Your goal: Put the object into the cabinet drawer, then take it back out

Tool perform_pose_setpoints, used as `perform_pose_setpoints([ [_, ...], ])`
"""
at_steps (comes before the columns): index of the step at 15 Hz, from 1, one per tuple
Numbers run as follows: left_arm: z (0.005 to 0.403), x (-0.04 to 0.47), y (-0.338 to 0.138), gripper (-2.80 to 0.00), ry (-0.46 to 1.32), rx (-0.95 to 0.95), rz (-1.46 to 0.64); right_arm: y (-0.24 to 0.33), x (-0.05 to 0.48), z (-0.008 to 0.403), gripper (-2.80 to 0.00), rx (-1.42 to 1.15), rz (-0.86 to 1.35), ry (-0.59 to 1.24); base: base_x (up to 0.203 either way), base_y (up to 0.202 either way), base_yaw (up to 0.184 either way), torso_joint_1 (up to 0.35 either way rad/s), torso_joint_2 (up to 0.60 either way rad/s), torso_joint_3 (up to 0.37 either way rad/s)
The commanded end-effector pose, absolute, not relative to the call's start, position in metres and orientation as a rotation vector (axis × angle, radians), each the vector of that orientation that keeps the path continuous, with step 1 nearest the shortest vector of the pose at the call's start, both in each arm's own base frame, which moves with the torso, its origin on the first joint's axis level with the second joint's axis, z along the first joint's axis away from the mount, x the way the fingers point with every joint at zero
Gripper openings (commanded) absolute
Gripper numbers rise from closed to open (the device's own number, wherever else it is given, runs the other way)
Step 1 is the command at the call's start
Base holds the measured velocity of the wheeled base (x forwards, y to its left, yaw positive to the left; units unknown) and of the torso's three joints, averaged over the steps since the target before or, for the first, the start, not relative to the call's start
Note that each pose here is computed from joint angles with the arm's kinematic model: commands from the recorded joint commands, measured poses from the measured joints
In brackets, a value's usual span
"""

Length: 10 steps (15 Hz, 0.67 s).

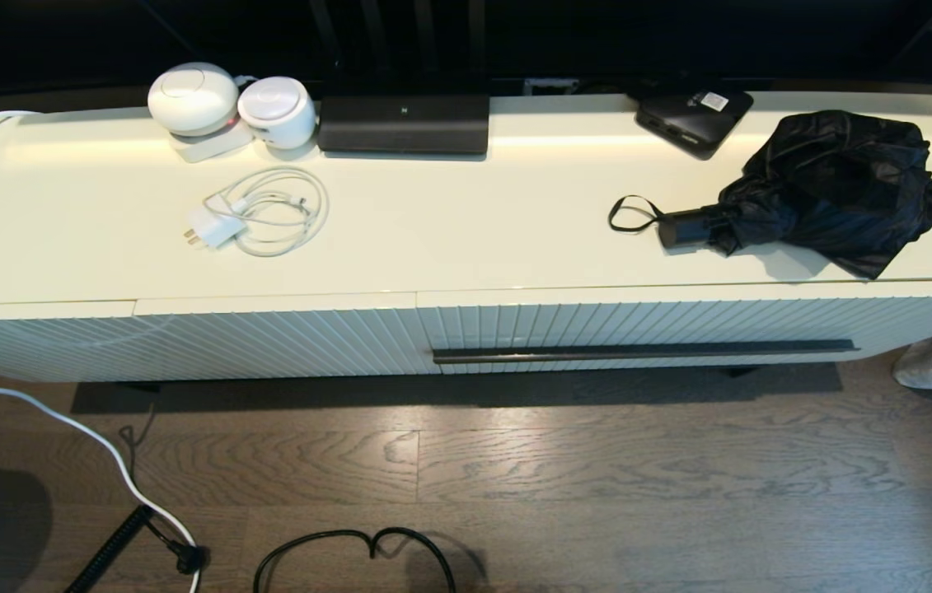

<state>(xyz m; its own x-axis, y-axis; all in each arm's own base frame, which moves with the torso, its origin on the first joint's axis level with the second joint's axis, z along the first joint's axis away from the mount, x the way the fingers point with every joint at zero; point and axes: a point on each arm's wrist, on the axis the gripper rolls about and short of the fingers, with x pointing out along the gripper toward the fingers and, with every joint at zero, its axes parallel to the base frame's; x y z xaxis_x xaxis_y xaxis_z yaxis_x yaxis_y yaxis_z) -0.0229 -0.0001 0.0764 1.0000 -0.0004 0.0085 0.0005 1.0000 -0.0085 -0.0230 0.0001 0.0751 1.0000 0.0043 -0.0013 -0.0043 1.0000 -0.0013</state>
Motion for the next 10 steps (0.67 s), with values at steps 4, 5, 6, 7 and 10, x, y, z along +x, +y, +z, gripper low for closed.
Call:
perform_pose_setpoints([
  [4,0.0766,-0.0232,-0.0001,-2.8,-0.012,-0.009,0.0,0.0,-0.0229,0.075,-2.8,0.0,0.005,0.003,0.0,0.0,0.0,0.0,0.0,0.0],
  [5,0.0763,-0.0231,-0.0001,-2.8,-0.011,-0.009,0.0,0.0001,-0.0229,0.075,-2.8,0.0,0.003,0.003,0.0,0.0,0.0,0.0,0.0,0.0],
  [6,0.0765,-0.0231,-0.0001,-2.8,-0.012,-0.008,0.0,0.0001,-0.0229,0.0749,-2.8,-0.001,0.003,0.004,0.0,0.0,0.0,0.0,0.0,0.0],
  [7,0.0766,-0.0231,-0.0001,-2.8,-0.012,-0.008,0.0,0.0001,-0.0229,0.075,-2.8,-0.003,0.003,0.003,0.0,0.0,0.0,0.0,0.0,0.0],
  [10,0.0763,-0.0231,-0.0001,-2.8,-0.011,-0.009,0.0,0.0001,-0.0229,0.075,-2.8,-0.005,0.006,0.003,0.0,0.0,0.0,0.0,0.0,0.0],
])
